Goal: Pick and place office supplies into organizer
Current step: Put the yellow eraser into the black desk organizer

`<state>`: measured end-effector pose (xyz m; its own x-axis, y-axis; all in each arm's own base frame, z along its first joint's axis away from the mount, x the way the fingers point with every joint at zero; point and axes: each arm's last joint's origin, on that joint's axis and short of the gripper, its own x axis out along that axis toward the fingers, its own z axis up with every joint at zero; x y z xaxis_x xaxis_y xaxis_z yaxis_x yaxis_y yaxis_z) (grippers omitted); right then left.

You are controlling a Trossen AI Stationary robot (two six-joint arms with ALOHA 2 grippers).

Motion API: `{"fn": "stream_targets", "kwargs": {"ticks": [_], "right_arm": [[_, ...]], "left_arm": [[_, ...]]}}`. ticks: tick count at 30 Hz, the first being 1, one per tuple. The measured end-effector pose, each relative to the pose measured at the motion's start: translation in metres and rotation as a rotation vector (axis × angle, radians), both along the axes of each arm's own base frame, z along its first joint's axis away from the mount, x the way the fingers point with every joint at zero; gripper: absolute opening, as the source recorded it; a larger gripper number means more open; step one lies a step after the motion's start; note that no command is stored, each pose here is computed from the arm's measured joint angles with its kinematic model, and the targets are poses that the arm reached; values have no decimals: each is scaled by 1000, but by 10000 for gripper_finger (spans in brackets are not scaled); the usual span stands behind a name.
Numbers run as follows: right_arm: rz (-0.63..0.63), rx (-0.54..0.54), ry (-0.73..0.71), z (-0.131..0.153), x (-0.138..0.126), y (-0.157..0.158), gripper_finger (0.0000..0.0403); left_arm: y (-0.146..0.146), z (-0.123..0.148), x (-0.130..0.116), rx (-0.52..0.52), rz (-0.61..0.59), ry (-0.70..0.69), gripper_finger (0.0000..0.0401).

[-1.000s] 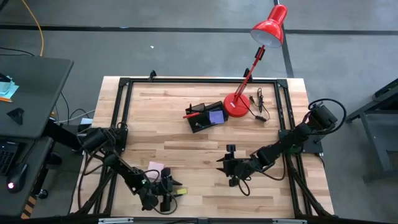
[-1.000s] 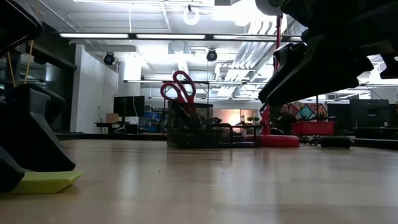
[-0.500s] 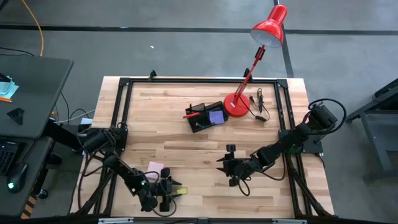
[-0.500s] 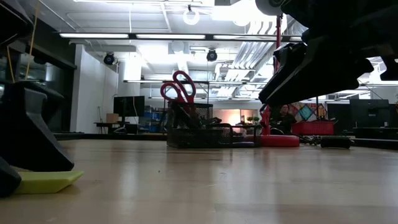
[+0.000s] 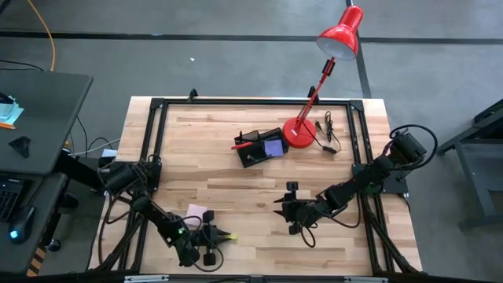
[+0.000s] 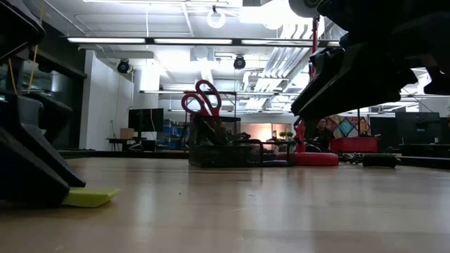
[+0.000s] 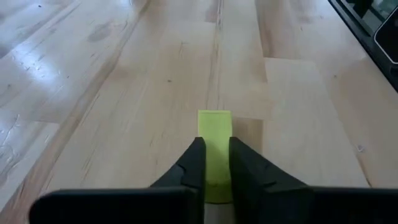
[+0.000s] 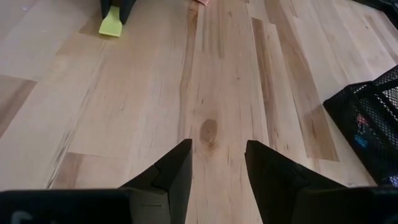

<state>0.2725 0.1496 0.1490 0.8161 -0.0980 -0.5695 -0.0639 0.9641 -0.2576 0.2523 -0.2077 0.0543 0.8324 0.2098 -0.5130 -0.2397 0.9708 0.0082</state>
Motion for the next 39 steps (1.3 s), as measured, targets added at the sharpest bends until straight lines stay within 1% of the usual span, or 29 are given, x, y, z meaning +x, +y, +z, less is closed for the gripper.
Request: {"fn": "stream_targets", "kwargs": {"ticks": [1,4,6,8,13,17,20,24,29,34,36,39], "right_arm": [[0,0,0,0,0,0,139],[0,0,0,0,0,0,139],[0,0,0,0,0,0,139],[0,0,0,0,0,0,139],[0,0,0,0,0,0,139],[-13,-10,-6,0,0,0,139],[-26,-20,-12,0,0,-1,139],[-32,-17,-14,0,0,-1,139],[-51,62,-26,1,1,0,139],[-15,98,-129,11,8,3,139],[31,164,-162,16,13,2,139],[96,323,-195,22,22,-6,139]], "left_arm": [[0,0,0,0,0,0,32],[0,-1,0,-8,13,-7,59],[0,-1,0,-4,18,-12,67],[0,0,1,0,29,-23,61],[0,2,2,22,47,-57,32],[3,1,1,61,93,-88,32],[5,1,1,96,138,-119,43],[6,4,2,110,175,-157,50],[6,5,2,122,202,-184,38],[7,7,3,155,242,-214,46],[7,8,3,164,250,-221,49],[7,9,2,194,264,-231,49]]}}
